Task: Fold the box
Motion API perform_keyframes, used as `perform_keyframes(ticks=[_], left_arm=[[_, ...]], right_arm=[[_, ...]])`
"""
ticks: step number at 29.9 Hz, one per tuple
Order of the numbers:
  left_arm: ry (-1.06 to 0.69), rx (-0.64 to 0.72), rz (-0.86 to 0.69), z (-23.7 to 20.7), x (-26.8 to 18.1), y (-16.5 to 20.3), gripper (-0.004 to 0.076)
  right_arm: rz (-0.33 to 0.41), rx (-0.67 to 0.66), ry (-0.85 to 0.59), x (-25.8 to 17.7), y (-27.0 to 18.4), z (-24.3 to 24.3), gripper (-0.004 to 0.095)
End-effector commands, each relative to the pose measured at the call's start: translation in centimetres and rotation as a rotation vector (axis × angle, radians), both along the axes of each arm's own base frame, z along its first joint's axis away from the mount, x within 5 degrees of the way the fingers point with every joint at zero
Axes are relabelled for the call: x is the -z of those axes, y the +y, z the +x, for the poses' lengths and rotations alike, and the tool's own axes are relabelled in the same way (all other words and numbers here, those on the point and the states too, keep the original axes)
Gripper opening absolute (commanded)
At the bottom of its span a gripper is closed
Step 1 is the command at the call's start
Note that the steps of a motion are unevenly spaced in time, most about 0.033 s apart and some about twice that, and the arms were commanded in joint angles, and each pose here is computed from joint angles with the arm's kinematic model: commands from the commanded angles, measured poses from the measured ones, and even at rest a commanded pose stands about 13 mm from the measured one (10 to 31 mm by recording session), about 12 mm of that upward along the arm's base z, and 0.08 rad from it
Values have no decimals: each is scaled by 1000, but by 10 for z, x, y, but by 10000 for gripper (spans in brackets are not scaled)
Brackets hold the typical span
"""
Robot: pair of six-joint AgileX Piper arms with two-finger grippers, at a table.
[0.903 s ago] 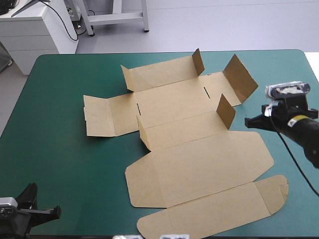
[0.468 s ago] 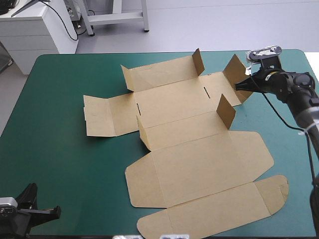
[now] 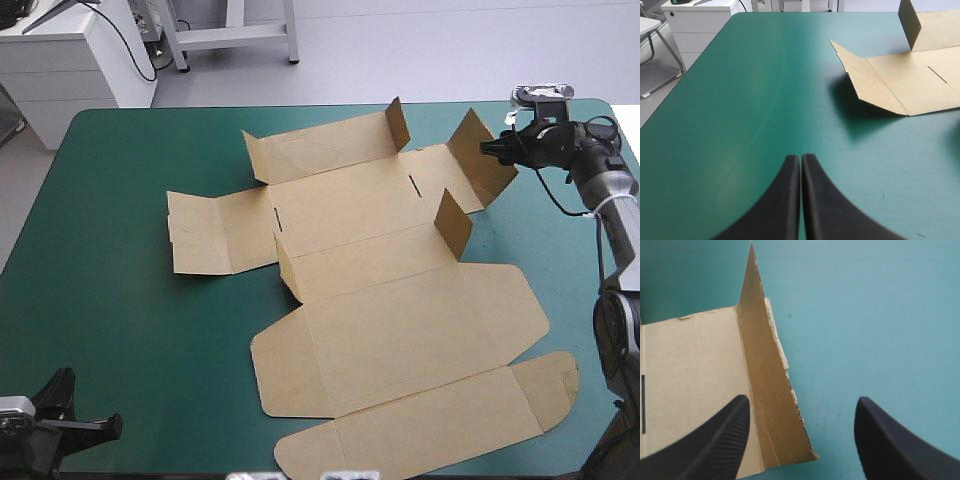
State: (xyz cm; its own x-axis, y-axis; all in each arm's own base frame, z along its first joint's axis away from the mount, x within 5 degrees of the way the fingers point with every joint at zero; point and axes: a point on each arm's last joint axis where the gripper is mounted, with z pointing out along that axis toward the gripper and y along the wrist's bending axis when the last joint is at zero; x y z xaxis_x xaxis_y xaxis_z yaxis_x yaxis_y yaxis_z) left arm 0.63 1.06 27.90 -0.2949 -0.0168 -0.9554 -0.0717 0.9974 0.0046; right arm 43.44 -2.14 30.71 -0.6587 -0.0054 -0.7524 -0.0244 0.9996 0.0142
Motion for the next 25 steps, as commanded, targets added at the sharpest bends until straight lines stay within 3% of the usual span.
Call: perform_keyframes(ticks=[1, 10, 15, 17, 23, 25], left_arm=[[-101, 14, -6, -2, -13, -1, -8], [-101, 14, -6, -2, -13, -1, -8], [-101, 14, -6, -2, -13, -1, -8], [-101, 14, -6, -2, -13, -1, -8], [-101, 14, -6, -2, -13, -1, -8], [-101, 14, -6, -2, -13, -1, -8]], right_arm=[[-51, -36, -93, -27, -1, -2, 632], [-152, -132, -45, -7, -2, 6, 632], [-153, -149, -7, 9, -1, 12, 615], [-156, -170, 15, 16, 0, 14, 513], [-120, -192, 17, 21, 3, 17, -27], [-105, -189, -7, 16, 4, 16, -19]])
